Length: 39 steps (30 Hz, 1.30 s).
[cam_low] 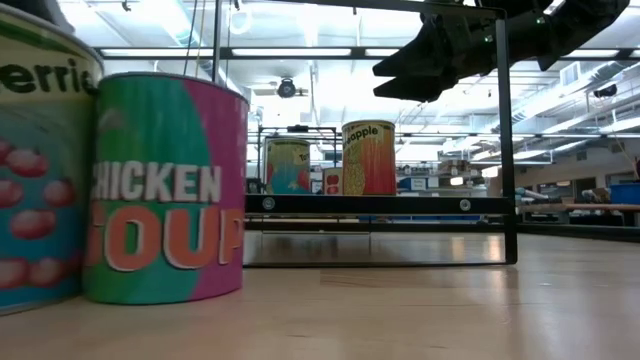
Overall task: Pick and place cans onto a shelf
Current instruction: Put the canned meatball sauce on the shelf
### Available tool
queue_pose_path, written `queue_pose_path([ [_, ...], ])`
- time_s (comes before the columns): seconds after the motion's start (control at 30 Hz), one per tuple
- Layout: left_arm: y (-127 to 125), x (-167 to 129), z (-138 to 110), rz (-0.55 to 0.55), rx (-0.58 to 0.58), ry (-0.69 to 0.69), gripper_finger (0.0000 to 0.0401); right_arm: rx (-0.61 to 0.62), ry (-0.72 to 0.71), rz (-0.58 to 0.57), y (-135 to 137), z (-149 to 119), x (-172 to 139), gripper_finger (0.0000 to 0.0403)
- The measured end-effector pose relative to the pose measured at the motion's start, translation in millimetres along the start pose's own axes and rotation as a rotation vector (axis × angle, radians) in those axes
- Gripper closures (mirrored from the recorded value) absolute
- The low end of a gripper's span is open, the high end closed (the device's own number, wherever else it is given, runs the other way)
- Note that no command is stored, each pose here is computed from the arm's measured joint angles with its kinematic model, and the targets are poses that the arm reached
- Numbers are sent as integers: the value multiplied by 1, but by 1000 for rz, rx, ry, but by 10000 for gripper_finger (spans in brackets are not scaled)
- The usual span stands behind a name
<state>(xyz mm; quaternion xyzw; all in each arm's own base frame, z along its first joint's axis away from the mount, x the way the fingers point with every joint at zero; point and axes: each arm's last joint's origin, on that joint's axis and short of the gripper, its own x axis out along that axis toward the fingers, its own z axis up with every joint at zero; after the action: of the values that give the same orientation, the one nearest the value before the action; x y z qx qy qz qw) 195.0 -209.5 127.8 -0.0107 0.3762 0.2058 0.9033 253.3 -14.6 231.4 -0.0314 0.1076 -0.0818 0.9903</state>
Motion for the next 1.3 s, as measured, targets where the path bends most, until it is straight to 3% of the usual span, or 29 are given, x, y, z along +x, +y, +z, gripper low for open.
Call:
queue_pose_path([
  [0.13,2,4,3,12,12,8,37,-1,-2,9,2,0,0,4],
  [0.47,9,3,6,34,34,60,114,-3,-4,14,4,0,0,4],
  [0.7,30,-21,22,37,10,59,115,-8,-11,13,4,1,0,4],
  [1.0,67,-50,64,-16,-39,-38,115,-7,-26,12,4,3,0,4],
  [1.3,87,-70,100,-181,24,-153,115,-9,-26,12,4,3,0,4],
])
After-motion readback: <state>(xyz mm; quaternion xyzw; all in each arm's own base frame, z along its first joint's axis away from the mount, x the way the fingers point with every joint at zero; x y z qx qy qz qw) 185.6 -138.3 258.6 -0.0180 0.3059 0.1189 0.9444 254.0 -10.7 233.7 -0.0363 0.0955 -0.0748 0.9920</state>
